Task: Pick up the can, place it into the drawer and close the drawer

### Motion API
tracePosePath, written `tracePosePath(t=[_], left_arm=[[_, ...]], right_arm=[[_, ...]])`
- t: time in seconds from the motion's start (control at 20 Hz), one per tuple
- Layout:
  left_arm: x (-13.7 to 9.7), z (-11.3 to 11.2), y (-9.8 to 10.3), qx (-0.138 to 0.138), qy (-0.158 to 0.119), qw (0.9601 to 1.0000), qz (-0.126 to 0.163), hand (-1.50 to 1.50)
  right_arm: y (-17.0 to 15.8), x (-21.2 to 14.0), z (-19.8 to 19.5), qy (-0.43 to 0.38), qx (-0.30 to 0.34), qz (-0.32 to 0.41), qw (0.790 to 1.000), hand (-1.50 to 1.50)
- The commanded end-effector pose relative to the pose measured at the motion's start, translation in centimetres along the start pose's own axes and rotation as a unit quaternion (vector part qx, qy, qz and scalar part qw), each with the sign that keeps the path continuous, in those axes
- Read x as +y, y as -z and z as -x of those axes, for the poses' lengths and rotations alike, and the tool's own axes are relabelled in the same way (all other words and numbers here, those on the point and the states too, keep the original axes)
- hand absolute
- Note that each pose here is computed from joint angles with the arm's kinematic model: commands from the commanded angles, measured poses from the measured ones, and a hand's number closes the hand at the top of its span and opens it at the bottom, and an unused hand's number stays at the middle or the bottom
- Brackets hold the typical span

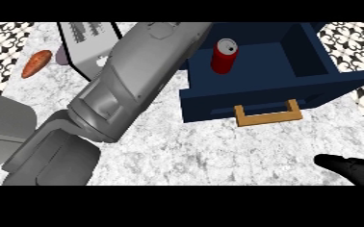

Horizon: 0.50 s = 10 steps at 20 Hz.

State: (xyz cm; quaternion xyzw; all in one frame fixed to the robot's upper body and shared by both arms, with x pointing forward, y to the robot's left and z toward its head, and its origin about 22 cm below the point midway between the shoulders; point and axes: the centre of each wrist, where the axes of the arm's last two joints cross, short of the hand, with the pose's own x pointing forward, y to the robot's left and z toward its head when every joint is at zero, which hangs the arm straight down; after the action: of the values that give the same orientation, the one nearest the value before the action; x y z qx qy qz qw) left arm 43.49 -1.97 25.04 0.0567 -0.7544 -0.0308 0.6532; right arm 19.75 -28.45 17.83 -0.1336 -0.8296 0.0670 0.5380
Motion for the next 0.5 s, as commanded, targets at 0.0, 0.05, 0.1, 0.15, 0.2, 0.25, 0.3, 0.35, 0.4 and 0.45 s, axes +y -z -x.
tracePosePath(t=[0.0,0.05,0.1,0.15,0.2,0.25,0.3,0.35,0.4,0.45], left_arm=[[0.0,0.3,-0.1,0.01,-0.024,0.9997,-0.001,-1.5],[0.1,0.2,0.1,0.011,-0.026,0.9996,-0.009,-1.5],[-0.1,-0.5,0.0,0.006,-0.021,0.9997,-0.002,-1.5],[0.0,-0.4,0.1,0.007,-0.038,0.9992,-0.009,-1.5],[0.1,0.2,0.0,0.011,-0.037,0.9992,-0.006,-1.5],[0.1,-0.3,0.0,0.01,-0.055,0.9984,0.003,-1.5],[0.0,-0.4,0.0,0.011,-0.053,0.9985,-0.007,-1.5],[0.2,0.3,0.0,0.008,-0.05,0.9987,-0.008,-1.5],[0.3,0.2,0.2,0.007,-0.06,0.9982,-0.003,-1.5],[-0.1,-0.9,0.1,0.004,-0.054,0.9985,-0.003,-1.5]], right_arm=[[1.1,0.5,0.1,-0.052,-0.025,-0.021,0.998,-1.5],[1.7,0.4,-0.6,-0.065,-0.042,-0.026,0.997,-1.5],[1.3,1.2,-0.7,-0.095,-0.041,-0.034,0.994,-1.5],[2.2,0.9,-0.5,-0.105,-0.048,-0.032,0.993,-1.5],[2.1,1.6,0.1,-0.118,-0.043,-0.046,0.991,-1.5],[3.2,0.8,-0.1,-0.135,-0.051,-0.049,0.988,-1.5],[2.7,1.2,0.1,-0.15,-0.053,-0.053,0.986,-1.5],[2.9,2.1,0.6,-0.181,-0.053,-0.068,0.98,-1.5],[2.9,2.0,0.2,-0.194,-0.053,-0.06,0.978,-1.5],[4.2,2.1,0.8,-0.215,-0.053,-0.065,0.973,-1.5]])
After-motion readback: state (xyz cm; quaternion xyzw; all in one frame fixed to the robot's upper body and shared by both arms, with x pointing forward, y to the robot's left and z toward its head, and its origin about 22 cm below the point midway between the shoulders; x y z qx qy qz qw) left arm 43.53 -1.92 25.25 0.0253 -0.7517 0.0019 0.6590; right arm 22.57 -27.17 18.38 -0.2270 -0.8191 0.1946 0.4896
